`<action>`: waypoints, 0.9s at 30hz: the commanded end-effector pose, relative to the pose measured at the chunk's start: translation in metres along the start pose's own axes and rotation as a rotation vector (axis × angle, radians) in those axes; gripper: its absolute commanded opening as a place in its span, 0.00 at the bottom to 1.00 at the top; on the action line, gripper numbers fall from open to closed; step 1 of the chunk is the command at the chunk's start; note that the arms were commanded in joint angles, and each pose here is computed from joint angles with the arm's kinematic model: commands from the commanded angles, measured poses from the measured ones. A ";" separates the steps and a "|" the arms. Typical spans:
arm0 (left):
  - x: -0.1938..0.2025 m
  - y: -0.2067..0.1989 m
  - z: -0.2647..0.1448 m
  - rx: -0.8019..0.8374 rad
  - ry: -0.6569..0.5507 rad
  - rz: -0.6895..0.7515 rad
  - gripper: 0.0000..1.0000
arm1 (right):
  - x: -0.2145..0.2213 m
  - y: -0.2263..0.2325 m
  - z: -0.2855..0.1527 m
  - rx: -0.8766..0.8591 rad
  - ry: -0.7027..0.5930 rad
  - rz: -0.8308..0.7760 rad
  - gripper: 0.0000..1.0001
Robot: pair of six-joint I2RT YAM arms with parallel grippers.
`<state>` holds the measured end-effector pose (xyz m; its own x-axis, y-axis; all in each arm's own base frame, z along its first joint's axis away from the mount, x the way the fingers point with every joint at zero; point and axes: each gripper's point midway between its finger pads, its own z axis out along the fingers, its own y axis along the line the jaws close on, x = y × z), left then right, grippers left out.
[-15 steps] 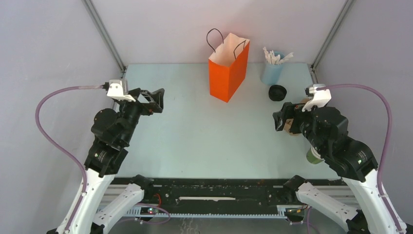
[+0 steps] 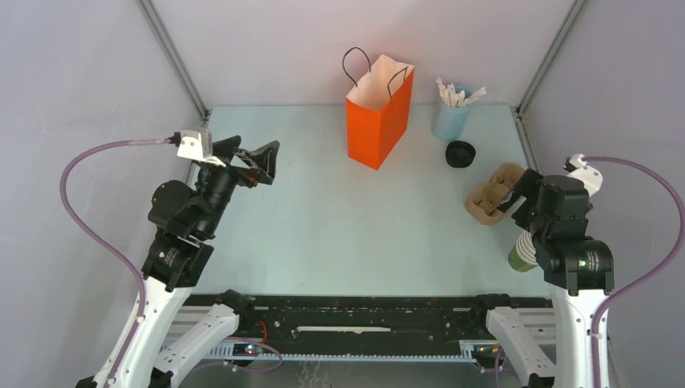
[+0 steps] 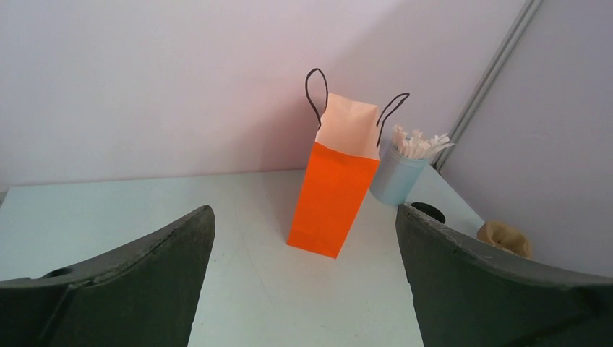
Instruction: Pack the takeout coffee
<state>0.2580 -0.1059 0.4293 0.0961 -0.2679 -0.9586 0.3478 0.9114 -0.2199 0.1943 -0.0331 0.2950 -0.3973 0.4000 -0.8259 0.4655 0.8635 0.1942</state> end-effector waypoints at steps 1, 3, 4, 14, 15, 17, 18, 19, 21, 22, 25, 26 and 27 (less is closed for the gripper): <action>-0.004 -0.006 0.003 0.037 -0.029 0.021 1.00 | 0.001 -0.024 0.005 0.111 -0.019 0.105 0.92; -0.003 -0.006 0.004 0.036 -0.028 0.024 1.00 | 0.002 -0.033 0.009 0.163 -0.024 0.107 0.92; -0.002 -0.005 0.004 0.034 -0.027 0.024 1.00 | 0.002 -0.037 0.010 0.183 -0.031 0.111 0.92; -0.007 -0.021 -0.001 0.093 -0.028 0.007 1.00 | 0.005 -0.045 0.015 0.217 -0.010 0.084 0.80; -0.009 -0.022 -0.002 0.099 -0.031 0.001 1.00 | 0.005 -0.047 0.016 0.221 -0.007 0.085 0.75; -0.012 -0.026 -0.006 0.116 -0.038 -0.008 1.00 | 0.005 -0.047 0.017 0.223 0.000 0.087 0.72; -0.013 -0.027 -0.007 0.124 -0.039 -0.008 1.00 | 0.006 -0.047 0.018 0.225 0.009 0.089 0.71; -0.013 -0.030 -0.009 0.129 -0.040 -0.001 1.00 | 0.007 -0.048 0.019 0.229 0.017 0.096 0.69; -0.012 -0.028 -0.010 0.108 -0.035 0.025 1.00 | 0.009 -0.051 0.021 0.243 0.031 0.102 0.56; -0.010 -0.028 -0.010 0.102 -0.030 0.032 1.00 | 0.010 -0.054 0.022 0.257 0.031 0.102 0.43; -0.009 -0.033 -0.011 0.114 -0.023 0.037 1.00 | 0.010 -0.063 0.029 0.314 0.027 0.081 0.35; -0.008 -0.036 -0.012 0.125 -0.020 0.037 1.00 | 0.009 -0.065 0.031 0.324 0.027 0.077 0.37; -0.007 -0.038 -0.012 0.132 -0.018 0.038 1.00 | 0.007 -0.065 0.032 0.329 0.022 0.075 0.39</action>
<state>0.2356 -0.1348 0.4364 0.1005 -0.2647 -0.9591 0.4664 0.8640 -0.1896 0.1812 -0.0845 0.2581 -0.3792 0.4912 -0.7841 0.6976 0.7085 0.1064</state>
